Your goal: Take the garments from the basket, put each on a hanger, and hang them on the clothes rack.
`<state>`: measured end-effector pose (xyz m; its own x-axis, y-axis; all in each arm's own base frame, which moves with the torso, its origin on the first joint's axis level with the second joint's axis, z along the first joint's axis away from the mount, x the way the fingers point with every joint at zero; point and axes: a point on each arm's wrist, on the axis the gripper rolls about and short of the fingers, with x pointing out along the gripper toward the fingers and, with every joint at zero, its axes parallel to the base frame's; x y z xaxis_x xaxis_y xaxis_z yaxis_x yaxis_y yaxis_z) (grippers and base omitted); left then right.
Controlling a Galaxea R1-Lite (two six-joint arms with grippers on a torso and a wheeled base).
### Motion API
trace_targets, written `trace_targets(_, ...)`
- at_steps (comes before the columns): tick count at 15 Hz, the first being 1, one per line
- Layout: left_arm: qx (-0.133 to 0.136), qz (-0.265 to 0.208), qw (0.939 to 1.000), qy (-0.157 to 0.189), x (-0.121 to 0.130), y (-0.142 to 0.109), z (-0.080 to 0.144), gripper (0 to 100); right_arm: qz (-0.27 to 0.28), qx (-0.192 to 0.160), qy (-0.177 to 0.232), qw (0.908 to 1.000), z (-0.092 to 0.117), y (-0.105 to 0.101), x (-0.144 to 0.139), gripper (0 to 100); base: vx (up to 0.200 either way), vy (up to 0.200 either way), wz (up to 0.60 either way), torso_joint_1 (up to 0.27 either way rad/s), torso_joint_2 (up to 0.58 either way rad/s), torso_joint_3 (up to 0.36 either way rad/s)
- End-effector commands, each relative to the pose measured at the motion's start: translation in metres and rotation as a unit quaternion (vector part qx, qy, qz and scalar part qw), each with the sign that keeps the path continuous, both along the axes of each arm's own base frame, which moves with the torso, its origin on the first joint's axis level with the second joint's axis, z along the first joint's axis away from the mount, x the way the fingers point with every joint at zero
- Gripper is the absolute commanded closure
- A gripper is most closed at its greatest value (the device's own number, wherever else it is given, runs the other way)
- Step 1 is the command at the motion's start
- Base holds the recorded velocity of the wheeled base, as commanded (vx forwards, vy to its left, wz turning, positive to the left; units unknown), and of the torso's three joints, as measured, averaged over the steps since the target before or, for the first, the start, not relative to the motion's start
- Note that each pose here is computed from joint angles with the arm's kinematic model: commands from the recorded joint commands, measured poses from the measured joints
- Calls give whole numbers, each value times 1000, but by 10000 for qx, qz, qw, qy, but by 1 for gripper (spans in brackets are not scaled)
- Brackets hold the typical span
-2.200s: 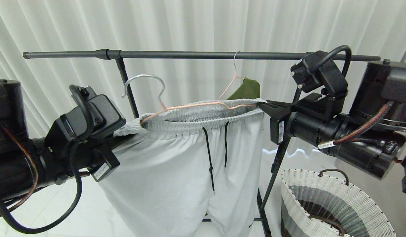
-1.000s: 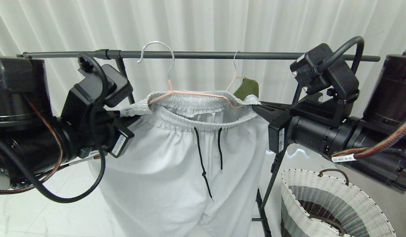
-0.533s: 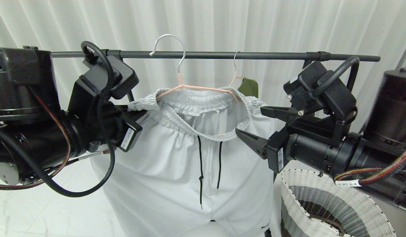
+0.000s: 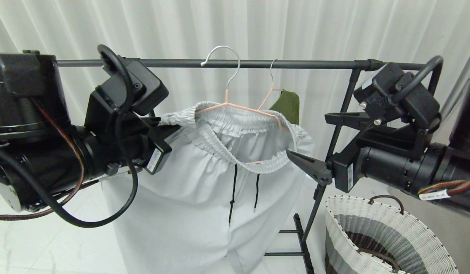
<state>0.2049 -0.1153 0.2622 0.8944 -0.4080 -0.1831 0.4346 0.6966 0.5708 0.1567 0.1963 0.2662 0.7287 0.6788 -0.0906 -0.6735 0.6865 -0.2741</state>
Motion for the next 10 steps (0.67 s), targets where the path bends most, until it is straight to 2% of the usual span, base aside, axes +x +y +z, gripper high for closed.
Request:
trace_targets(1,23,-146,9999,-21,-1,0,0,100,90,54,-39,9999,17,-4,3,0,0,0,0,0,0,0)
trace_targets(5,-9,-509,9984,-263,-3,-1,-1,100,809,-157,111,9965,36,-3,4,0,0,0,0,0,0,0)
trace_targets(8,41,-582,9978,-325,-3,-1,-3,100,1547,-318,452,9864,43,-8,2,0,0,0,0,0,0,0)
trace_targets(10,35,-651,9973,-341,-4,-3,-2,100,1747,-391,580,9821,46,-6,2,0,0,0,0,0,0,0)
